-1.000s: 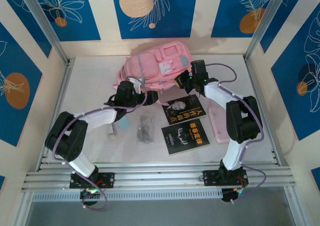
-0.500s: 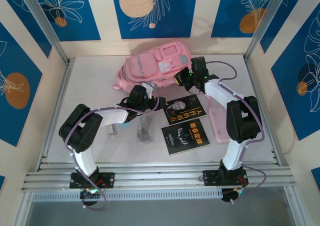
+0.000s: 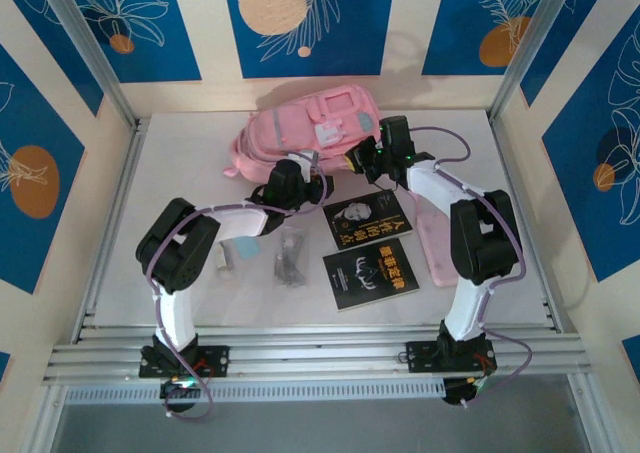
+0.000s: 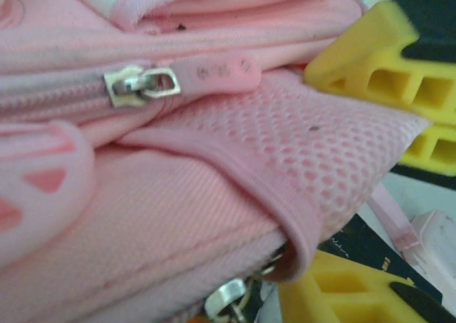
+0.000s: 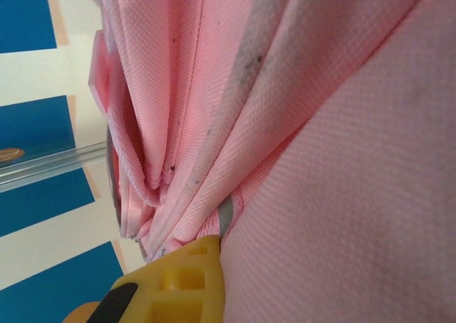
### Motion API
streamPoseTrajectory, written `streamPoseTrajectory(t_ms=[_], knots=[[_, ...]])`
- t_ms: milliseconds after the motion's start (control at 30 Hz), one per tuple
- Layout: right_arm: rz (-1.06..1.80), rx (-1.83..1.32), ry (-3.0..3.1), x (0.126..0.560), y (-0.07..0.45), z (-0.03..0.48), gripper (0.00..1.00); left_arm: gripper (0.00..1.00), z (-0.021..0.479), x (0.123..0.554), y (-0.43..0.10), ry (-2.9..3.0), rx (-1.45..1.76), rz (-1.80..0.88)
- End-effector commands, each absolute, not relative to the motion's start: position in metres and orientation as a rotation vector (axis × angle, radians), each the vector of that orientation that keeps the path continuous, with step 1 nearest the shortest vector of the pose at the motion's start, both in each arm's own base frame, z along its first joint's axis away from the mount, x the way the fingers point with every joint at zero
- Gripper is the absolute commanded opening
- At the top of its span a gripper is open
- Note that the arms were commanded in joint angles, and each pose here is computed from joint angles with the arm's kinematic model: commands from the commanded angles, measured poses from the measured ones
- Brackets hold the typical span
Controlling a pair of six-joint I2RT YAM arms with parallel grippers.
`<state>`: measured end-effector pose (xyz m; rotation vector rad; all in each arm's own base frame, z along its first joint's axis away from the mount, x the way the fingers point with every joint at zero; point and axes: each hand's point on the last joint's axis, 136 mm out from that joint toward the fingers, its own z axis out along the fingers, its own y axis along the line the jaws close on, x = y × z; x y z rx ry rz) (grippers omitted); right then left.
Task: Pack books, pencil case, and school supplies into a backpack
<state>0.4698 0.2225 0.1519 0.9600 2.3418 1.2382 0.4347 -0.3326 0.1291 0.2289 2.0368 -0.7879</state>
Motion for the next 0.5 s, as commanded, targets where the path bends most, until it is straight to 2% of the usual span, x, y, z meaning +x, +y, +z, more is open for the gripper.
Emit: streamPoseTrajectory(t_ms=[0, 67, 100, 267, 467], knots=[[1.365, 0.860, 2.341, 0.469, 0.242, 0.160, 0.00, 0.25, 0.146, 0.446, -0.335, 1.997, 0.207, -0.766], [1.359, 0.858, 2.348, 0.469, 0.240, 0.158, 0.00, 0.04, 0.144, 0.449, -0.333, 2.012, 0.212, -0.743], [1.354, 0.856, 2.347, 0.469, 0.237, 0.157, 0.00, 0.00, 0.142, 0.450, -0.331, 2.028, 0.215, -0.724], [1.289, 0.807, 2.343, 0.475, 0.214, 0.157, 0.00, 0.00, 0.111, 0.438, -0.306, 2.169, 0.314, -0.599], [1.264, 0.695, 2.356, 0.481, 0.197, 0.163, 0.00, 0.00, 0.064, 0.417, -0.245, 2.416, 0.383, -0.501]])
